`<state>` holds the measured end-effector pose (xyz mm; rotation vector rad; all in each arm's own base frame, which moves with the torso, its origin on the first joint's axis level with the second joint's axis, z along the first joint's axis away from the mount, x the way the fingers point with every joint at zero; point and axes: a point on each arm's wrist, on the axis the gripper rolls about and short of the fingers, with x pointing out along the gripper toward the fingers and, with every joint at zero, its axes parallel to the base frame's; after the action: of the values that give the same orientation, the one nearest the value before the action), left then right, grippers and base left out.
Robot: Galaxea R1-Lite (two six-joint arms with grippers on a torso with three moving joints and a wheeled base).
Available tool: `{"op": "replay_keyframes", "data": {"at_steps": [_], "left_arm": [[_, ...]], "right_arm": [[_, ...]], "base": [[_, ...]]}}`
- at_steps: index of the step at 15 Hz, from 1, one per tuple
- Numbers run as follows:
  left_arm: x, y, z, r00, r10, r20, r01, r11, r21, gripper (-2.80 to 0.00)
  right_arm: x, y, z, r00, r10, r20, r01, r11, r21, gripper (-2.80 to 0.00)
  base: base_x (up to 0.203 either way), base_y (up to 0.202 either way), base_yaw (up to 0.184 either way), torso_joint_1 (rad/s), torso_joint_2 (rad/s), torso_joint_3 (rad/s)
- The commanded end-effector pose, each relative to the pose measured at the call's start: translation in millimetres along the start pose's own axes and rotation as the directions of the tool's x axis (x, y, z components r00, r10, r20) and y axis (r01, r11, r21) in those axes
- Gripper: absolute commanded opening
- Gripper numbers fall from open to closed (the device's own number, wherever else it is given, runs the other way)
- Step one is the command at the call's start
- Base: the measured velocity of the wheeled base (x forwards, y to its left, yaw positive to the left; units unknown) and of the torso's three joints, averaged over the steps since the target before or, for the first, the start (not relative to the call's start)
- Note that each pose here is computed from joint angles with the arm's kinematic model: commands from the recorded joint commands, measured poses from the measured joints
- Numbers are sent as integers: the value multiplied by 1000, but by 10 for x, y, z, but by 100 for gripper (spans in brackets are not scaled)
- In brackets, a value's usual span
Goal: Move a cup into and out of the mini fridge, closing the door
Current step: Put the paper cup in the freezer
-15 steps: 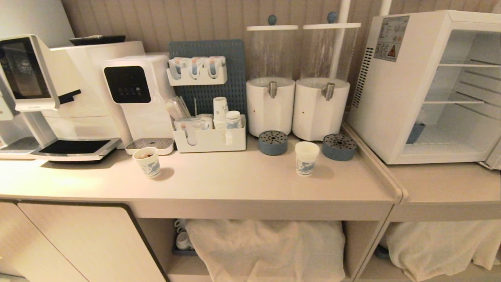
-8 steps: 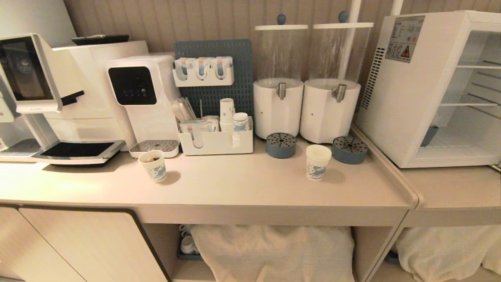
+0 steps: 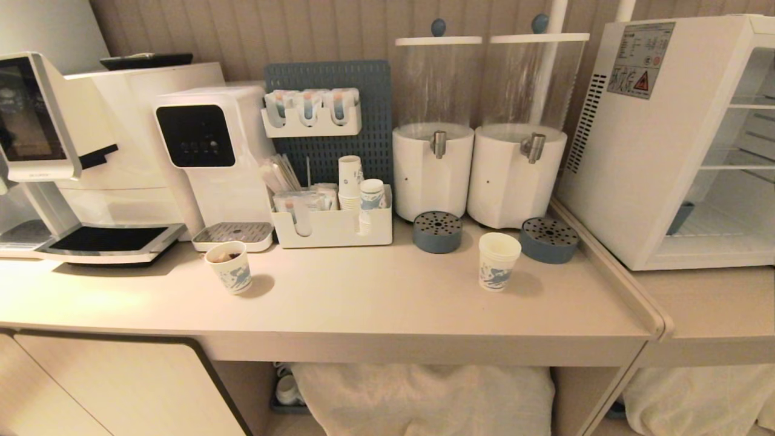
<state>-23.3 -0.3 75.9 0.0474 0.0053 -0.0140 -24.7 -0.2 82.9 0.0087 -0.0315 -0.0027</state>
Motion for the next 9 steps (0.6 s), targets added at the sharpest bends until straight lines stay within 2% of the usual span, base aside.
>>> {"op": "replay_keyframes", "data": {"at_steps": [1,3,4,5,6,9], "left_arm": [[-2,0,-1,1000,0,3,0,1000,0,-280],[-1,0,1,1000,2,3,-2,1000,-1,-280],[-1,1,1,1000,3,2,-3,1000,-2,-280],[-2,1,1,1000,3,4,-3,1000,-3,-280],[-2,0,1,1000,5,4,-5,1000,-3,-280],[-2,1,1,1000,3,4,-3,1000,-3,-280]], "right_arm": [[-54,1,174,999,0,54,0,1000,7,-280],[-242,5,652,990,4,142,-6,1000,15,-280],[-338,7,935,984,8,180,-13,999,29,0],[-362,10,1202,982,13,189,-24,998,54,0],[-291,13,1430,986,17,163,-30,997,77,0],[294,21,2031,1000,11,27,-15,986,167,0]], "base": [[0,0,0,0,0,0],[0,0,0,0,0,0],[0,0,0,0,0,0],[0,0,0,0,0,0],[0,0,0,0,0,0],[0,0,0,0,0,0]]}}
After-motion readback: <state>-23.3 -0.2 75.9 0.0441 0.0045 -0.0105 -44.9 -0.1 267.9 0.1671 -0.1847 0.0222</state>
